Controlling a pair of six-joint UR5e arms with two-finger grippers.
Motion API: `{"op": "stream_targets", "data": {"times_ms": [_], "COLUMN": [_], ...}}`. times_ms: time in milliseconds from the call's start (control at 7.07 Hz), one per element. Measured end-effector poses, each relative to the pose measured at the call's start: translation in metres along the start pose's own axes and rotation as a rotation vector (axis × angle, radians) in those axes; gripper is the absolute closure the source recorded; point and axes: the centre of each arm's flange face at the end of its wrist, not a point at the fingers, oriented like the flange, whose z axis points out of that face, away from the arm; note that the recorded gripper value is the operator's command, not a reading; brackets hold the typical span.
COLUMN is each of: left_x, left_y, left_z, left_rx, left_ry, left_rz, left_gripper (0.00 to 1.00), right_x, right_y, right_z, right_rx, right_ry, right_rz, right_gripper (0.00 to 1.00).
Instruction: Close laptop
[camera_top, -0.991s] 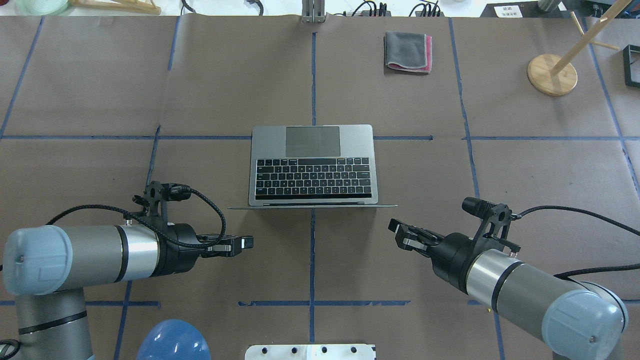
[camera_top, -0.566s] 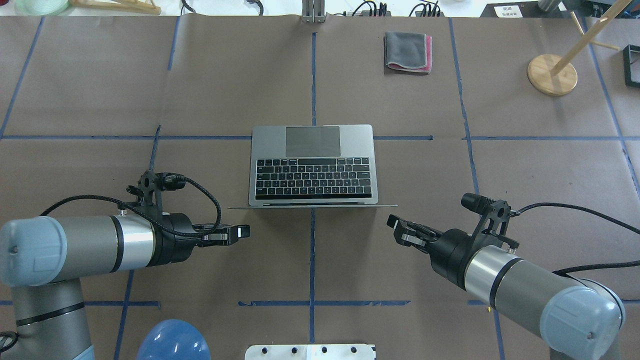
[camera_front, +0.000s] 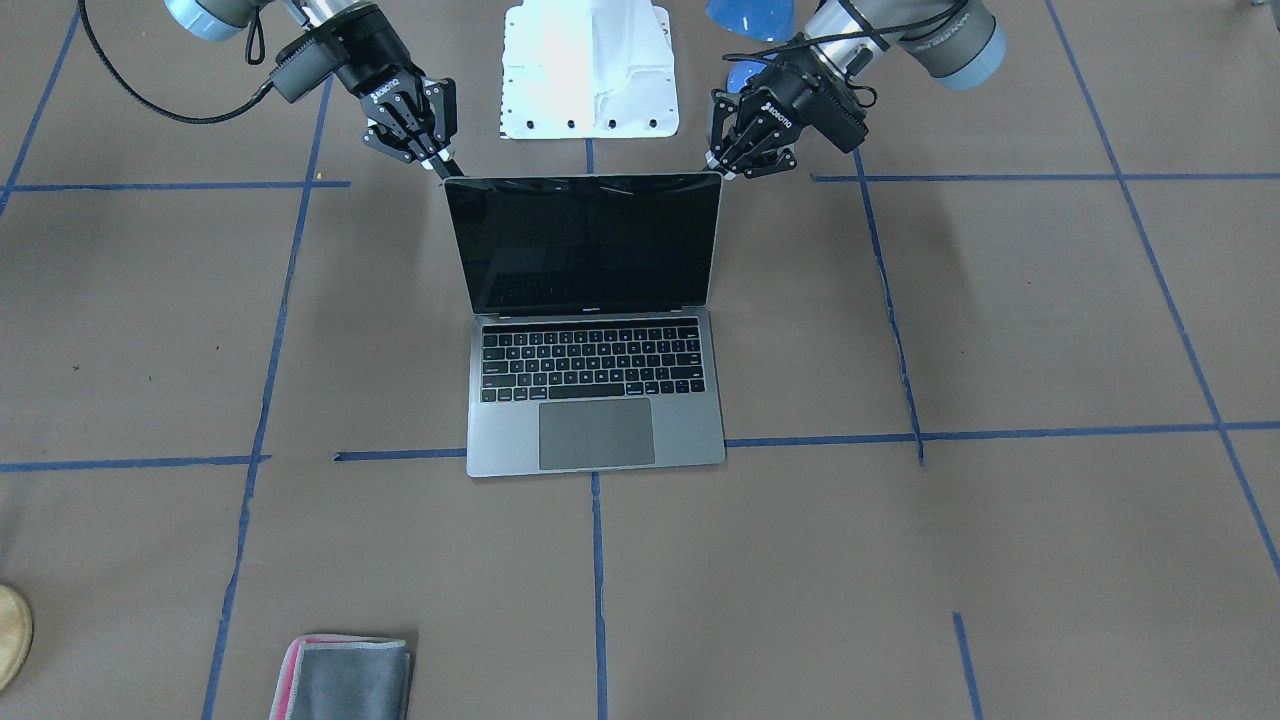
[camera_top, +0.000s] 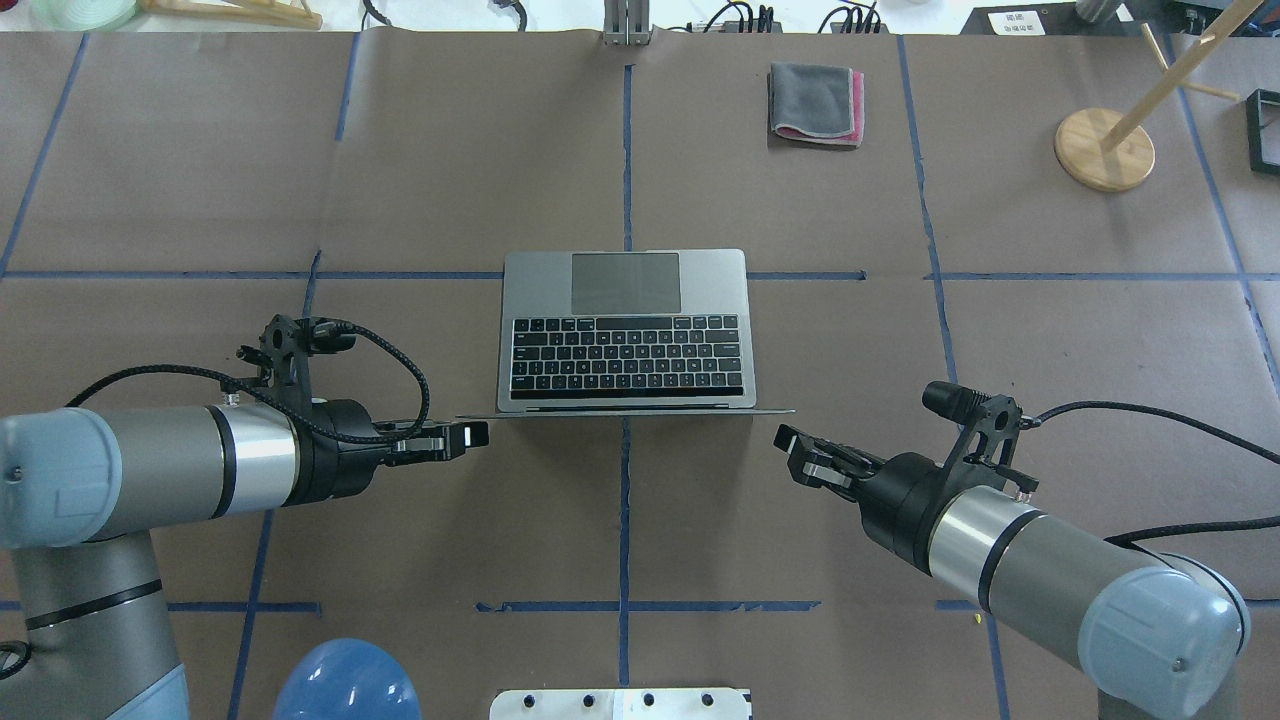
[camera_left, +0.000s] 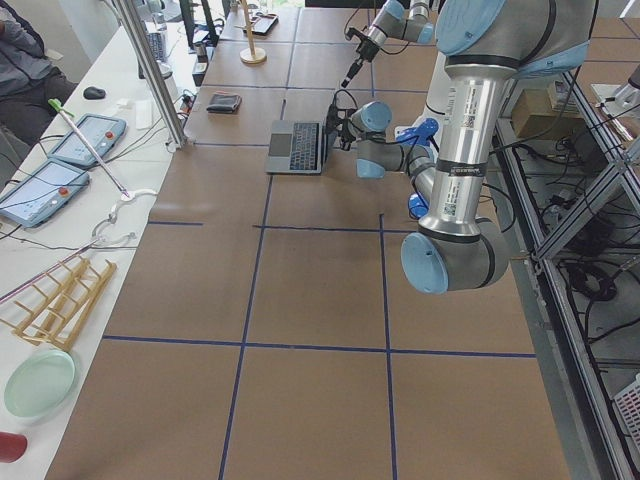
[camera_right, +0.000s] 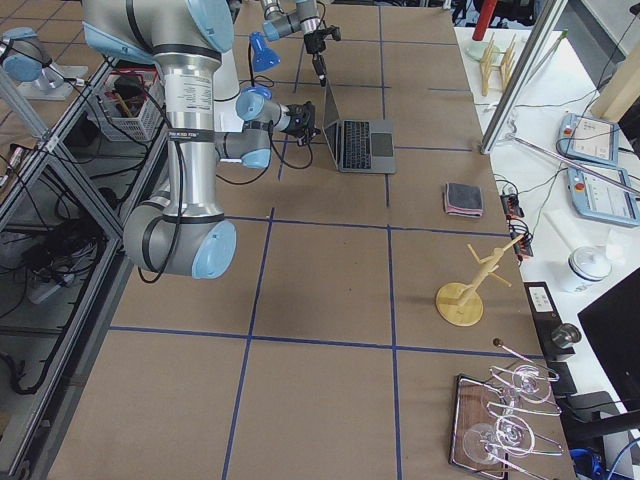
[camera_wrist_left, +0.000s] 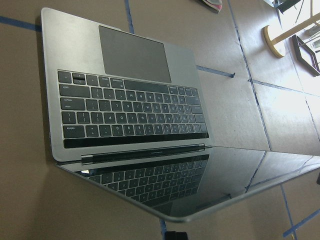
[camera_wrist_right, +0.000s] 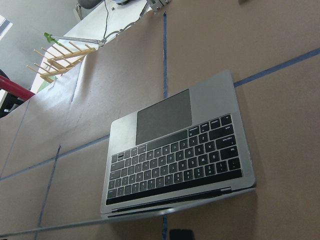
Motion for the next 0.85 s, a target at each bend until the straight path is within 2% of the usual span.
{"op": "stream_targets", "data": {"times_ms": [849], "left_x": [0.015], "left_y": [-0.029], "left_z": [0.006], "left_rx": [0.034], "left_ry": [-0.042], "left_rz": [-0.006], "left_gripper": [1.0], "right_x": [-0.006], "right_y": [-0.017], "right_z": [0.023], "right_rx": [0.015], "right_ry": [0.006], "right_rz": [0.007], "right_gripper": [1.0]}}
